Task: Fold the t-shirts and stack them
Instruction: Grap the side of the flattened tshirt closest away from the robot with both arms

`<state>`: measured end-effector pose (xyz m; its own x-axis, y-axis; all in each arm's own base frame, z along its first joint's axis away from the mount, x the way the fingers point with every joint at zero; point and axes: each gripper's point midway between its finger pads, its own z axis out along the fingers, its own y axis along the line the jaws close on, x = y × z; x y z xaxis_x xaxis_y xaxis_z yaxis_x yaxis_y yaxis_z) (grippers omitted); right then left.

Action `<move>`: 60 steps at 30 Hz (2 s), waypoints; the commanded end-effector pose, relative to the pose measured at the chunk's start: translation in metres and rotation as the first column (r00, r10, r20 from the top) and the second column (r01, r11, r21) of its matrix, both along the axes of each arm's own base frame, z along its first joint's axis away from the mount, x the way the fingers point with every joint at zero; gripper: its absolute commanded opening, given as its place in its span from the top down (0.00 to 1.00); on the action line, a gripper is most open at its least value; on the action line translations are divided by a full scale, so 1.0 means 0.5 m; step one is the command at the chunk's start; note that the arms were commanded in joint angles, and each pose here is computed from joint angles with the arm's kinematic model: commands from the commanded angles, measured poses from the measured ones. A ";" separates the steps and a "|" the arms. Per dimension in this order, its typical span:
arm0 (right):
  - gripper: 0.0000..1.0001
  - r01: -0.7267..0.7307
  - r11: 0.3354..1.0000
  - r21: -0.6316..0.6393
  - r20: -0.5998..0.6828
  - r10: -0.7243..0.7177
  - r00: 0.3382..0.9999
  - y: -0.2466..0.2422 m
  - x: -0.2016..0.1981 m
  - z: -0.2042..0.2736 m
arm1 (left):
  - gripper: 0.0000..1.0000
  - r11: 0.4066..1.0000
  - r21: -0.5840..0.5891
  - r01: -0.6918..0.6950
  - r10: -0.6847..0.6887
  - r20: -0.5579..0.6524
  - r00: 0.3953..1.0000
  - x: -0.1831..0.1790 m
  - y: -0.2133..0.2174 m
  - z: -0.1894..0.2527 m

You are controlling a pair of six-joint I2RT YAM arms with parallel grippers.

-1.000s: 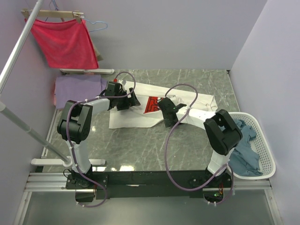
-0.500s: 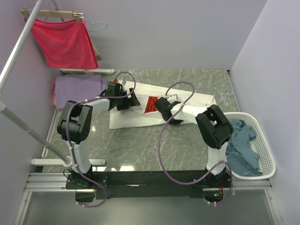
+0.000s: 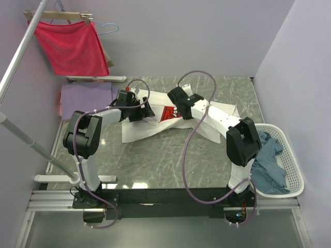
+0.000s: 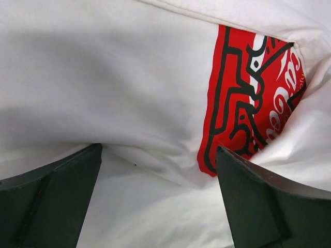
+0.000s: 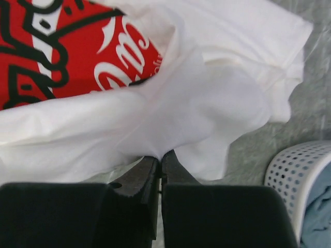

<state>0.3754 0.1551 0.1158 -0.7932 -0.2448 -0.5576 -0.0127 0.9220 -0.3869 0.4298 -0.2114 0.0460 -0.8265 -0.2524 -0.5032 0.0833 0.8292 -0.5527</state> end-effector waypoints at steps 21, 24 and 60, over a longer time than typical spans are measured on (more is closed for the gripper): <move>0.20 0.193 0.851 0.489 0.080 -0.264 0.961 -0.136 0.110 0.071 | 0.01 0.995 0.097 -0.007 0.019 -0.121 0.992 -0.048 0.035 -0.073; 0.20 0.217 0.837 0.502 0.032 -0.269 0.963 -0.148 0.035 0.027 | 0.01 0.995 0.092 -0.027 0.036 -0.101 0.994 -0.047 0.038 -0.061; 0.32 0.419 0.622 0.661 0.047 -0.592 0.805 -0.230 -0.182 -0.094 | 0.01 0.994 0.099 -0.042 0.049 -0.066 0.997 -0.071 0.053 -0.009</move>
